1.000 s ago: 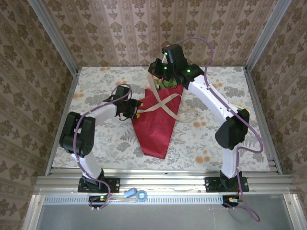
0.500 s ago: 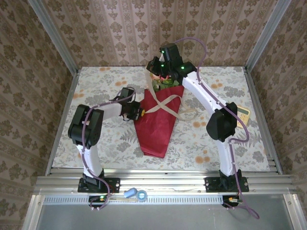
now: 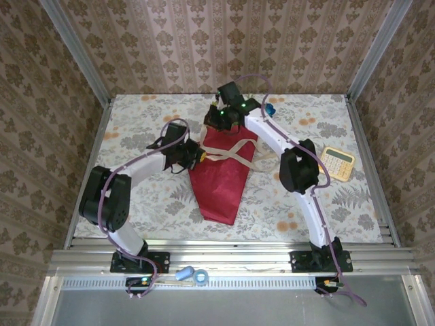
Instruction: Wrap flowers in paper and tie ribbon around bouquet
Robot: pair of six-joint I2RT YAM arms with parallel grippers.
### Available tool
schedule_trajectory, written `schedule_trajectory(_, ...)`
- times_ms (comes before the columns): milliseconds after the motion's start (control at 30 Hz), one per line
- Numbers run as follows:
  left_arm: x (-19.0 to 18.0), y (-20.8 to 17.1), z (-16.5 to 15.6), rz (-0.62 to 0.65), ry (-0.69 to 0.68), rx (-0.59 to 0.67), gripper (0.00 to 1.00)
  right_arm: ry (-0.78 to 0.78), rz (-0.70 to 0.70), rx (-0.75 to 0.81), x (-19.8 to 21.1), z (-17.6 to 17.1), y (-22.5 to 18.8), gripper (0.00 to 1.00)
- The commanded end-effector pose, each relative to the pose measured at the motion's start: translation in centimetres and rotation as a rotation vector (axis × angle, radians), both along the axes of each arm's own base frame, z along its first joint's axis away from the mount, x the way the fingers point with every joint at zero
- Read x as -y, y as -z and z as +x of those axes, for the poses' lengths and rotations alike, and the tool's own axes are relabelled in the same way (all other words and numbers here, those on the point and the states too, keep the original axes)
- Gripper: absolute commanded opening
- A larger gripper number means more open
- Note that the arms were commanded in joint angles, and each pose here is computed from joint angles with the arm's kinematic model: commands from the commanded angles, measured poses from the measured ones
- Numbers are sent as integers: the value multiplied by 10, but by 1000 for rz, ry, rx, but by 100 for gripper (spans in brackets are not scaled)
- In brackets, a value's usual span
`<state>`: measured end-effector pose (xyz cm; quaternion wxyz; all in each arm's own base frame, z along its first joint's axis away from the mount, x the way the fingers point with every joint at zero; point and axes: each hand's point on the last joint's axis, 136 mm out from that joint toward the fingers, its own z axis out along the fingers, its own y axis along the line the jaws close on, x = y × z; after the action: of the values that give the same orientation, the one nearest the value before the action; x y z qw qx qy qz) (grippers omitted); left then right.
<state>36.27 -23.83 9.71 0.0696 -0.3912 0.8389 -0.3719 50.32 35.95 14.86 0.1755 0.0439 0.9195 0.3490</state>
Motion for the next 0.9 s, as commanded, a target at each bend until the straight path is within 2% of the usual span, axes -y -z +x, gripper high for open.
schedule_trajectory(0,-3,0,-4,22,30,29,0,-123,-80,-144,-1,-39,42,0)
schedule_trajectory(133,-5,-10,-5,62,67,68,0,-216,-145,-216,9,-61,69,0)
schedule_trajectory(333,-3,-13,-6,56,102,102,0,-378,-215,-312,14,-95,90,0)
schedule_trajectory(433,-3,-11,-8,60,110,103,0,-482,-205,-318,10,-114,88,0)
schedule_trajectory(600,-4,-7,-7,60,116,103,0,-502,-159,-293,14,-125,72,2)
schedule_trajectory(667,-3,-2,-5,59,120,97,0,-483,-165,-283,17,-124,69,20)
schedule_trajectory(700,-2,0,-3,54,122,97,0,-471,-174,-280,19,-122,68,26)
schedule_trajectory(767,0,6,3,46,126,96,0,-436,-200,-258,25,-115,62,34)
schedule_trajectory(867,1,12,12,44,137,100,0,-375,-225,-227,36,-102,48,40)
